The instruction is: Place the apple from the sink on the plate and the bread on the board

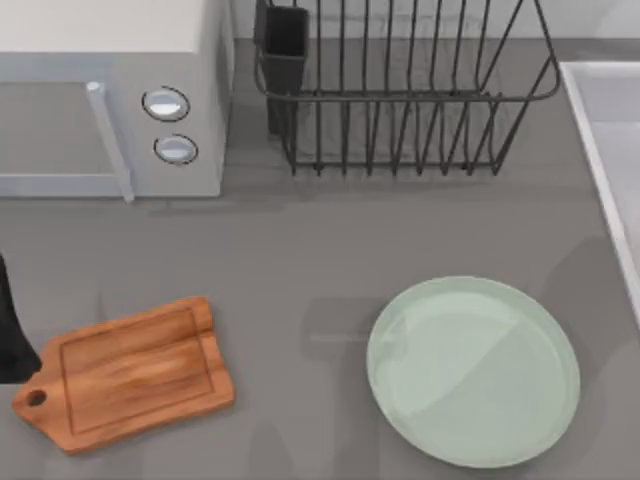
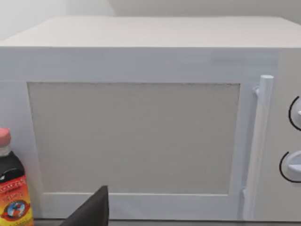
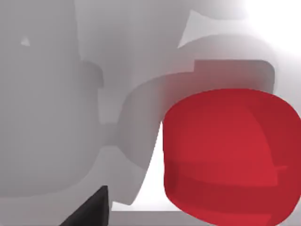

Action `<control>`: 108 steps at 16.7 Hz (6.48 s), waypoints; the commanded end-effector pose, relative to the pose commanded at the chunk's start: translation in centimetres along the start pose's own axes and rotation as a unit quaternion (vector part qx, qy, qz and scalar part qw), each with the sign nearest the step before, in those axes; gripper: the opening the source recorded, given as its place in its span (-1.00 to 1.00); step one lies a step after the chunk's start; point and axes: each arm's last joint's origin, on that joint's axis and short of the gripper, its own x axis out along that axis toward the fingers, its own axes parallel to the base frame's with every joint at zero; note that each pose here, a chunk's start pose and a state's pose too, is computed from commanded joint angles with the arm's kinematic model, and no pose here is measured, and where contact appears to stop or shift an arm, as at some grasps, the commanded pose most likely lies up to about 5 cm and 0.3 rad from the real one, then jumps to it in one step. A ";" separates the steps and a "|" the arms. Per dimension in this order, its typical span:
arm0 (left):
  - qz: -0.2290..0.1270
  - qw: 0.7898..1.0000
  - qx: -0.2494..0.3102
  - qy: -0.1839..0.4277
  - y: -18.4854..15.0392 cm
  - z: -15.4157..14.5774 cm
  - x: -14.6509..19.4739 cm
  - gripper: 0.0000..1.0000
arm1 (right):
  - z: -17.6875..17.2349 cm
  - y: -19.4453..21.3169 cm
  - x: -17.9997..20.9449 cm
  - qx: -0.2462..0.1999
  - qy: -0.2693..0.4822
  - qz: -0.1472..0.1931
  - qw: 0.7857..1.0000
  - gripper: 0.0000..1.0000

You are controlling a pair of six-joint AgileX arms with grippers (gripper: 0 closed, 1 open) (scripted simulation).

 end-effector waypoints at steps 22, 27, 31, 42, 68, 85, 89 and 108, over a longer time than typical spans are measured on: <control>0.000 1.000 0.000 0.000 0.0 0.0 0.0 1.00 | -0.9 0.2 8.1 0.001 0.003 0.001 1.000 -0.81; 0.000 1.000 0.000 0.000 0.0 0.0 0.0 1.00 | -0.9 0.2 8.1 0.001 0.003 0.001 1.000 -1.00; 0.000 1.000 0.000 0.000 0.0 0.0 0.0 1.00 | -0.9 0.2 8.1 0.001 0.003 0.001 1.000 -1.00; 0.000 1.000 0.000 0.000 0.0 0.0 0.0 1.00 | -0.1 0.1 -4.4 0.005 -0.021 0.001 1.000 -1.00; 0.000 1.000 0.000 0.000 0.0 0.0 0.0 1.00 | -12.1 33.1 -14.5 0.002 0.002 0.002 1.000 -1.00; 0.000 1.000 0.000 0.000 0.0 0.0 0.0 1.00 | -12.4 33.3 -14.5 0.001 0.003 0.001 1.000 0.81; 0.000 1.000 0.000 0.000 0.0 0.0 0.0 1.00 | -12.4 33.3 -14.5 0.001 0.003 0.001 1.000 1.00; 0.000 1.000 0.000 0.000 0.0 0.0 0.0 1.00 | -20.4 20.8 -17.9 0.000 -0.303 0.121 0.945 1.00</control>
